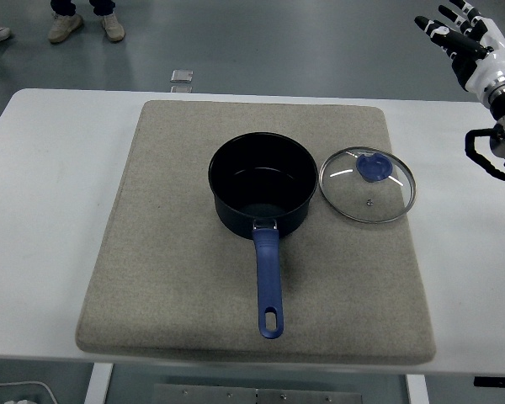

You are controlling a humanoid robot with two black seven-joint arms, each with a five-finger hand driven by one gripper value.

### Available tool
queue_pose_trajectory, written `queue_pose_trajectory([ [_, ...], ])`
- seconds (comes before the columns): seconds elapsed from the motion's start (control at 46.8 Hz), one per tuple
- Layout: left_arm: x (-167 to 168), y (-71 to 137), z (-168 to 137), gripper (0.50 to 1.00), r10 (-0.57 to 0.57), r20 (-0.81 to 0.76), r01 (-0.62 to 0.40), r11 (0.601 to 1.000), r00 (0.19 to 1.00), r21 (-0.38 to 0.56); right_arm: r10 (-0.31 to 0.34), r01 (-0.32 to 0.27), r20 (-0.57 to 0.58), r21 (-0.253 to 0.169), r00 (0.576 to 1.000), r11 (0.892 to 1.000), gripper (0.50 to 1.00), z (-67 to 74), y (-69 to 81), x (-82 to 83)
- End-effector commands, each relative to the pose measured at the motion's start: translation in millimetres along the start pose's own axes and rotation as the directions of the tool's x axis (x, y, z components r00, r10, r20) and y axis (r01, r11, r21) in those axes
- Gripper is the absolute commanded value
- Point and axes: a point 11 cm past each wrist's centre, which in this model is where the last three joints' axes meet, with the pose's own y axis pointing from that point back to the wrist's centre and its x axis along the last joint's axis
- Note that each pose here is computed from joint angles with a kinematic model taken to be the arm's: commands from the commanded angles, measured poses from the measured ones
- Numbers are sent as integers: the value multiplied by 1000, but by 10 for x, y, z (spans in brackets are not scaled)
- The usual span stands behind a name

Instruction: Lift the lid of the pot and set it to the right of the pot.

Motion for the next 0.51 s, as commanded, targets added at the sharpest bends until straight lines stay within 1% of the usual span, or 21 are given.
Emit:
queue_pose_trajectory([
  [0.0,0,0,-1,1000,0,1,0,1000,1000,0,2,-2,4,-2,1000,1000,917,12,3,5],
  [0.15,0,0,0,1000,0,0,0,1000,1000,0,13,-13,27,-7,1000,1000,917,22,5,20],
  [0.363,0,0,0,1000,0,0,0,1000,1000,0,53,-51,122,-20,991,999,917,32,5,60],
  [0.491,0,0,-1,1000,0,1,0,1000,1000,0,55,-53,129,-23,990,998,917,55,3,33],
])
